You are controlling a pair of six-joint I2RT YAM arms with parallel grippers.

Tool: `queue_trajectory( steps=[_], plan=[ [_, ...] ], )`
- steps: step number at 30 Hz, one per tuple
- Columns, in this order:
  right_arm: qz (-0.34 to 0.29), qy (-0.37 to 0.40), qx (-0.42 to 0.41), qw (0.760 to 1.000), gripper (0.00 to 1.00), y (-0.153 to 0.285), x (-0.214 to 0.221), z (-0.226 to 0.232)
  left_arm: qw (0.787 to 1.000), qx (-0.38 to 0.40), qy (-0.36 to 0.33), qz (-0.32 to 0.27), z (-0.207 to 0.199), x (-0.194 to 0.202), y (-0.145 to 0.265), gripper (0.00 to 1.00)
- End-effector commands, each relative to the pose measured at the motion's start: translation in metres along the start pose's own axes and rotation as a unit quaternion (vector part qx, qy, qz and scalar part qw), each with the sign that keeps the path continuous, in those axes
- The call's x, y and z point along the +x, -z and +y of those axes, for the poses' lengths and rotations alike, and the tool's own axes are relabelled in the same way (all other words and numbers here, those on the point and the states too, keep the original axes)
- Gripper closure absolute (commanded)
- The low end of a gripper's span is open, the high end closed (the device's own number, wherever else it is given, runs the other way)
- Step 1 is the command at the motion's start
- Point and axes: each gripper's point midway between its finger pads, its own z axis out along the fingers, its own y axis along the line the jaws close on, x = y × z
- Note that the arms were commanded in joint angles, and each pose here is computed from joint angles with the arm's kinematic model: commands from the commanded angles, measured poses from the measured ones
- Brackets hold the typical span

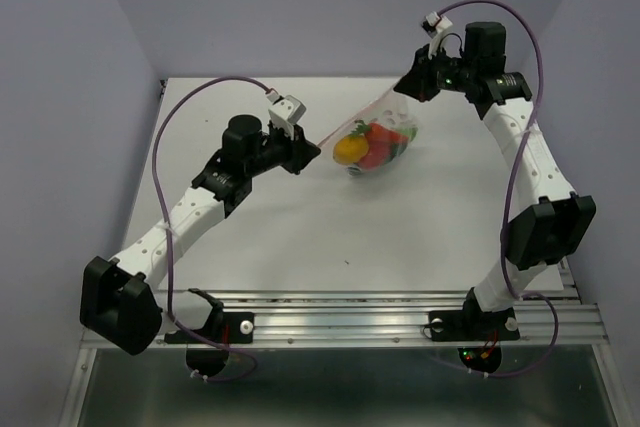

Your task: Place the food in the zip-top bag and seal the zipper

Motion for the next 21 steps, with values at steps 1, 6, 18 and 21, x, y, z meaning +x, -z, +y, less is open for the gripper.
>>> queue_trajectory(
  steps=[1,6,18,21],
  plan=[
    [-0.145,0.092,0.051,0.984,0.99,0.015,-0.083,-0.033,0.996,-0.076,0.042,0.018,0.020,0.012,0.019,1.00],
    [-0.191,0.093,-0.065,0.975,0.99,0.007,-0.101,0.002,0.989,-0.148,0.016,-0.028,0.041,-0.044,0.028,1.00],
    [-0.165,0.145,-0.160,0.962,0.99,-0.056,-0.072,0.045,0.946,-0.321,-0.035,-0.034,0.107,-0.117,0.046,1.00],
    [-0.161,0.175,-0.190,0.953,0.96,-0.067,-0.034,0.057,0.964,-0.264,-0.019,-0.017,0.093,-0.085,0.030,1.00]
  ],
)
